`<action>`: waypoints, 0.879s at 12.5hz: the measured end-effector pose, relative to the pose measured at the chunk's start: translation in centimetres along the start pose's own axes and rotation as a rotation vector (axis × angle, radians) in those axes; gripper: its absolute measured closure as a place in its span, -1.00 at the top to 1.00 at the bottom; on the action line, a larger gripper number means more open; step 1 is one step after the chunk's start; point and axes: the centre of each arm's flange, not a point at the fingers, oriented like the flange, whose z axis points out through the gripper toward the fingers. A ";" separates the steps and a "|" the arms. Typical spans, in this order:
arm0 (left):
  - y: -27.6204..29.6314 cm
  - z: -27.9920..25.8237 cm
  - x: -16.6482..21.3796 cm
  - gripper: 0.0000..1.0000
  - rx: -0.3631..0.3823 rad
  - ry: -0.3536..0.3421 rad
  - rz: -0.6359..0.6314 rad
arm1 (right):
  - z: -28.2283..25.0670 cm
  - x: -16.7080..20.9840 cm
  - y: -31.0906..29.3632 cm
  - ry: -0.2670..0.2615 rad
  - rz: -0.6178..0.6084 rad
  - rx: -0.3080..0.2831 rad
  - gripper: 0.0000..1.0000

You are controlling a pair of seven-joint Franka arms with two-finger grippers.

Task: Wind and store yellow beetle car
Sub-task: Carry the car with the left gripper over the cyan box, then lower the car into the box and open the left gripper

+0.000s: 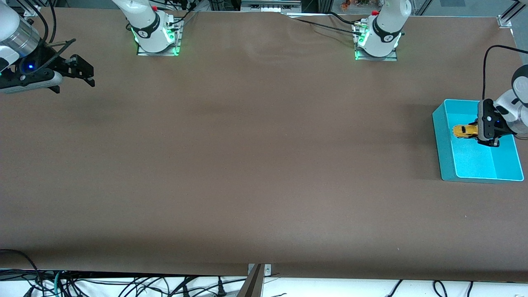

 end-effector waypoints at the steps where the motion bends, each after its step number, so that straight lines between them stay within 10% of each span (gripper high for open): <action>1: -0.4 0.9 -0.5 -0.12 -0.013 0.001 0.000 | 0.0 0.0 0.0 0.000 0.000 0.000 1.00; 11: -3.2 8.2 -3.7 -0.12 -0.014 -0.032 0.013 | -0.1 0.0 0.0 0.005 0.000 -0.001 1.00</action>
